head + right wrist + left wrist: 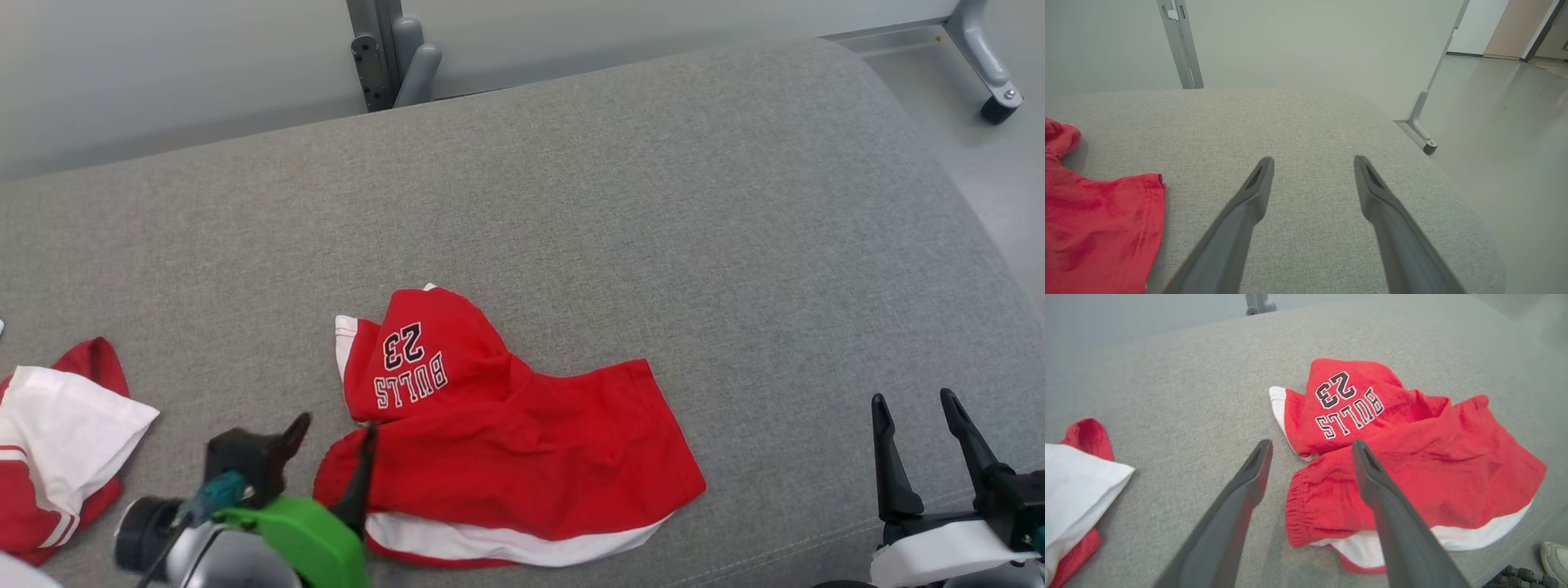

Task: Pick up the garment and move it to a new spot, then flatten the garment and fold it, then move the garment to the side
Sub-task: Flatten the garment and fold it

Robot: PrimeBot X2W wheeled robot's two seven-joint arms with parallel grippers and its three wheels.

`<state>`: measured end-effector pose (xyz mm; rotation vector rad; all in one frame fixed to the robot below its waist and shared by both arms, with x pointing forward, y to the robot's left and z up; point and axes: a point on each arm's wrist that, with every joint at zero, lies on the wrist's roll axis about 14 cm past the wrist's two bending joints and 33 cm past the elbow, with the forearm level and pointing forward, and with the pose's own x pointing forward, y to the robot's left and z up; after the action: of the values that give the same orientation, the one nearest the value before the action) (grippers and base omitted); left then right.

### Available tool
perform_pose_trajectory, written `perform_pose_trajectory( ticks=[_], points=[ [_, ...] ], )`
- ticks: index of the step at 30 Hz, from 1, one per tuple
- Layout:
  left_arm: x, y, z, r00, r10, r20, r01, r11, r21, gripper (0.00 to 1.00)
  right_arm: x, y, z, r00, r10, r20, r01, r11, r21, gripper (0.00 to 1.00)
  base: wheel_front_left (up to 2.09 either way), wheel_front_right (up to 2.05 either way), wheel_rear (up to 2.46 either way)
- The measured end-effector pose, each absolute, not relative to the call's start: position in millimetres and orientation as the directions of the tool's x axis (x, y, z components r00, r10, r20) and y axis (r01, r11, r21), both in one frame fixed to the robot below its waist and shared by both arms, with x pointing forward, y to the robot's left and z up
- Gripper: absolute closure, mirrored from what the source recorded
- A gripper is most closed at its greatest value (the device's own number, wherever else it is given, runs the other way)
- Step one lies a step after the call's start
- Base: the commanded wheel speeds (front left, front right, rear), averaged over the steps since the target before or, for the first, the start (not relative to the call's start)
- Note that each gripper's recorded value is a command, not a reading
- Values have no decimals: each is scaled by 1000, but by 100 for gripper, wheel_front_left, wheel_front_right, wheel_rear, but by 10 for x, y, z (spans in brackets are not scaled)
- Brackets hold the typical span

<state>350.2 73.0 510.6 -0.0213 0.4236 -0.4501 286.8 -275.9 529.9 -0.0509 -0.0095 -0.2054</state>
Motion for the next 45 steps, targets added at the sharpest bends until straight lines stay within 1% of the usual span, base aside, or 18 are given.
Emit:
perform_pose_trajectory(
  ticks=[2,3,7,9,11,12,15,18,22,27,31,32,33,34,38,40,45],
  points=[
    [3512,448,5257,781,-513,-356,507,854,-116,0,2874,-2757,5294,979,-203,13,204,978,-50,0,0,0,0],
    [3491,277,5300,752,-560,-349,553,823,-129,0,2880,-2751,5296,979,-202,13,202,978,-49,0,0,0,0],
    [3412,-336,5398,616,-710,-343,725,681,-107,0,2885,-2772,5317,978,-209,19,210,976,-51,0,0,0,0],
    [3356,-626,5406,533,-766,-359,796,598,-94,0,2881,-2799,5329,976,-218,22,219,974,-51,0,0,0,0],
    [3346,-866,5411,471,-799,-375,843,532,-75,0,2864,-2820,5320,973,-229,18,229,972,-47,0,0,0,0],
    [3369,-947,5399,448,-804,-391,864,502,-44,0,2864,-2826,5324,973,-232,19,233,971,-47,0,0,0,0],
    [3451,-1176,5351,391,-813,-432,896,443,-24,0,2864,-2852,5324,969,-248,18,248,968,-43,0,0,0,0],
    [3617,-1307,5112,338,-777,-531,922,387,19,0,2858,-2867,5281,963,-269,2,269,963,-27,0,0,0,0],
    [3621,-1370,4821,262,-740,-619,947,321,17,0,2787,-2949,5238,952,-307,-16,306,951,-29,0,0,0,0],
    [3616,-1410,4560,201,-706,-679,959,283,-10,0,2711,-3018,5189,939,-342,-37,341,939,-30,0,0,0,0],
    [3600,-1363,4385,175,-674,-718,963,269,-17,0,2706,-3026,5175,935,-351,-43,350,936,-27,0,0,0,0],
    [3593,-1352,4345,170,-666,-727,963,268,-21,5,2705,-3029,5172,935,-353,-44,352,935,-27,0,0,0,0],
    [3588,-1339,4313,163,-656,-737,964,266,-23,54,2703,-3033,5168,934,-355,-45,354,935,-27,0,0,0,0],
    [3587,-1335,4301,163,-652,-740,964,264,-20,100,2704,-3034,5165,933,-356,-46,355,934,-25,0,0,0,0],
    [3594,-1361,4327,172,-669,-723,966,258,-10,100,2729,-3020,5163,935,-351,-44,350,936,-18,0,0,0,0],
    [3677,-1355,4364,209,-677,-706,963,267,28,100,2748,-3008,5161,937,-346,-44,346,938,-14,0,0,0,0],
    [3896,-1313,4443,310,-687,-657,937,336,90,100,2799,-2968,5156,943,-331,-42,331,944,-7,0,0,0,0]
  ],
)
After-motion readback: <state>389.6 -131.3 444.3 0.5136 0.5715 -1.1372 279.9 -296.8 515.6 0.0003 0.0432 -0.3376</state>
